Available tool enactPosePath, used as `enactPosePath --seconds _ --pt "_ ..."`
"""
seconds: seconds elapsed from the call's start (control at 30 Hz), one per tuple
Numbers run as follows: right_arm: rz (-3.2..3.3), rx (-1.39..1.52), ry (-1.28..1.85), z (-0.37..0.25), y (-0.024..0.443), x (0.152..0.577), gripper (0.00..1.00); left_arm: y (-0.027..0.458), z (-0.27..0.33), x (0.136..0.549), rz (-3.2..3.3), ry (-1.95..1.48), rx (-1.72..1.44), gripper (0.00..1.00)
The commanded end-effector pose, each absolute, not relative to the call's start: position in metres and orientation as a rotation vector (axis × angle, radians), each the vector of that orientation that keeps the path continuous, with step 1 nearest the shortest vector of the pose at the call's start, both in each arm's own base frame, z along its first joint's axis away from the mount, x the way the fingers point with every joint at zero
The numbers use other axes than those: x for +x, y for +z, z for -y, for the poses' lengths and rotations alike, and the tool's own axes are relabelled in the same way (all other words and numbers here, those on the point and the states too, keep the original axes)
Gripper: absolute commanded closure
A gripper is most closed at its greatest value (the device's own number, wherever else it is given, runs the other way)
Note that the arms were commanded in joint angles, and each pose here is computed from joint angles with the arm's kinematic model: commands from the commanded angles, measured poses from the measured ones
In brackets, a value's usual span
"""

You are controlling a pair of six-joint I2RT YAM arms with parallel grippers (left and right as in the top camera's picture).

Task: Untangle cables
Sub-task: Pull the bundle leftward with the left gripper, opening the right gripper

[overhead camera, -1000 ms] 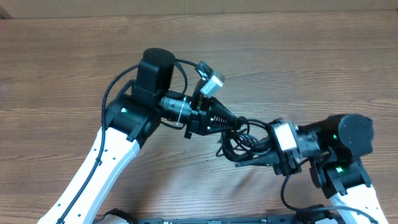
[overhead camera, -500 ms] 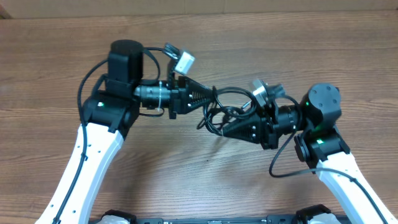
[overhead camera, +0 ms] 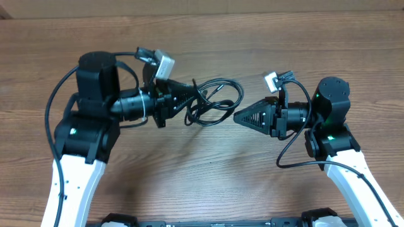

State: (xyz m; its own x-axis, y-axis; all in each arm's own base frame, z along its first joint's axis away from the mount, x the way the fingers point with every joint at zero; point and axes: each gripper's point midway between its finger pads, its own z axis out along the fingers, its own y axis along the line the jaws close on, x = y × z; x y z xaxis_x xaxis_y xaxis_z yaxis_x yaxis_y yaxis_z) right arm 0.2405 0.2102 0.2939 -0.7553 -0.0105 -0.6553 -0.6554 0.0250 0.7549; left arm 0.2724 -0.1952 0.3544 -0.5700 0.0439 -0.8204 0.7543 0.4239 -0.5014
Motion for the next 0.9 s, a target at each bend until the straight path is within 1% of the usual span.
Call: enactPosePath --seconds 0.0,0.2,0.33,0.5,0.7,0.8,0.83,0.87 --pt "-1.835 -0.634 1.767 -0.209 0.305 0.244 0.88 0.352 0.176 0.284 -1.962 -0.976 0.599 0.96" --pt "-1.886 -0.464 1.716 -0.206 0.306 0.257 0.88 0.330 0.156 0.290 -2.105 -0.844 0.446 0.96" --pt "-1.989 -0.272 1.649 -0.199 0.290 0.267 0.88 0.327 0.154 0.290 -2.123 -0.836 0.423 0.96" --pt "-2.095 -0.123 1.502 -0.186 0.269 0.267 0.88 0.325 0.155 0.291 -2.138 -0.828 0.396 0.96" --pt "-2.164 -0.017 1.280 -0.165 0.260 0.260 0.87 0.318 0.157 0.295 -2.190 -0.754 0.287 0.96" --pt "-2.161 -0.048 1.173 -0.156 0.264 0.252 0.87 0.314 0.160 0.296 -2.216 -0.700 0.212 0.96" --pt "-2.147 -0.077 1.156 -0.155 0.268 0.248 0.85 0.313 0.161 0.296 -2.222 -0.683 0.184 0.96" --pt "-2.129 -0.103 1.146 -0.154 0.272 0.245 0.81 0.312 0.162 0.296 -2.228 -0.664 0.153 0.96"
